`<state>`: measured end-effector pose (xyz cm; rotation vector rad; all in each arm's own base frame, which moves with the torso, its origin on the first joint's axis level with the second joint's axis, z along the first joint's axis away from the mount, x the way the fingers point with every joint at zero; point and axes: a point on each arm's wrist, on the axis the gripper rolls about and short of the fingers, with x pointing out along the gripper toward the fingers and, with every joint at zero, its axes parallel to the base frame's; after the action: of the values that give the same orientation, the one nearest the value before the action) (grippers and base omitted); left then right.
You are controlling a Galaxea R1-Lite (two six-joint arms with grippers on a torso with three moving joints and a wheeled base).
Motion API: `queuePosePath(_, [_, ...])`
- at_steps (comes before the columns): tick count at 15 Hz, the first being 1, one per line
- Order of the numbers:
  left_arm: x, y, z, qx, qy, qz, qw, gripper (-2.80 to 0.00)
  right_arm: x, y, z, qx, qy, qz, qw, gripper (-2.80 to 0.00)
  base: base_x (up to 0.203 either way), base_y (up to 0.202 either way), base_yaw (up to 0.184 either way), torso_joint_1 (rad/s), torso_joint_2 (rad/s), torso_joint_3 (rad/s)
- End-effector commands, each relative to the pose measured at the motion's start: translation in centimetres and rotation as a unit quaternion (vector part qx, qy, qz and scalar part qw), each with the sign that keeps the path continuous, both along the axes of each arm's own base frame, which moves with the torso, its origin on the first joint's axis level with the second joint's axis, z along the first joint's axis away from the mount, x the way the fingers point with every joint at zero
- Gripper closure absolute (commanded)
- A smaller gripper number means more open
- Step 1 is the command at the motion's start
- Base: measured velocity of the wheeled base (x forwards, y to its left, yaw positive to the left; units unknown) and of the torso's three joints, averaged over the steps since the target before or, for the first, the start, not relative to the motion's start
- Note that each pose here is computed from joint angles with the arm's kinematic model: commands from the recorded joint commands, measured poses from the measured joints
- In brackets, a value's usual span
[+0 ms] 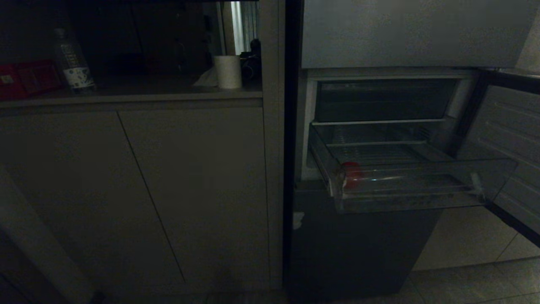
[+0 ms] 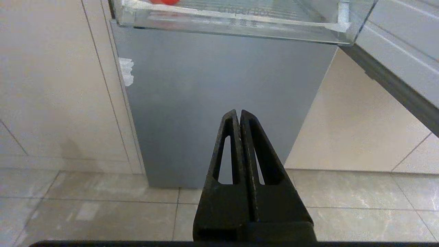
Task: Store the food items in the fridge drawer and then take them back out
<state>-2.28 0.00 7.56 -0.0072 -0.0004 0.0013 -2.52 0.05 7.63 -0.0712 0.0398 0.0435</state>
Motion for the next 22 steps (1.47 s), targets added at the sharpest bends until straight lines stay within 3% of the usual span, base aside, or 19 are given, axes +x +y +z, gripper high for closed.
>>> queuePosePath(1, [0.0,0.0,0.01,0.0,-0.001,0.0,1.0,0.0,0.0,0.0,-0.05,0.001,0.002,0.0,1.0,0.0,-0.01,-0.001,-0.08,0.006,0.0,-0.001])
queuePosePath(20, [0.0,0.0,0.01,0.0,-0.001,0.0,1.0,0.0,0.07,0.0,-0.01,0.014,-0.005,-0.002,1.0,0.0,0.0,0.007,-0.174,0.002,0.0,0.003])
queuePosePath(22, [0.0,0.0,0.01,0.0,-0.001,0.0,1.0,0.0,0.07,0.0,-0.01,0.0,-0.006,0.0,1.0,0.0,0.001,0.004,-0.105,0.002,0.0,0.002])
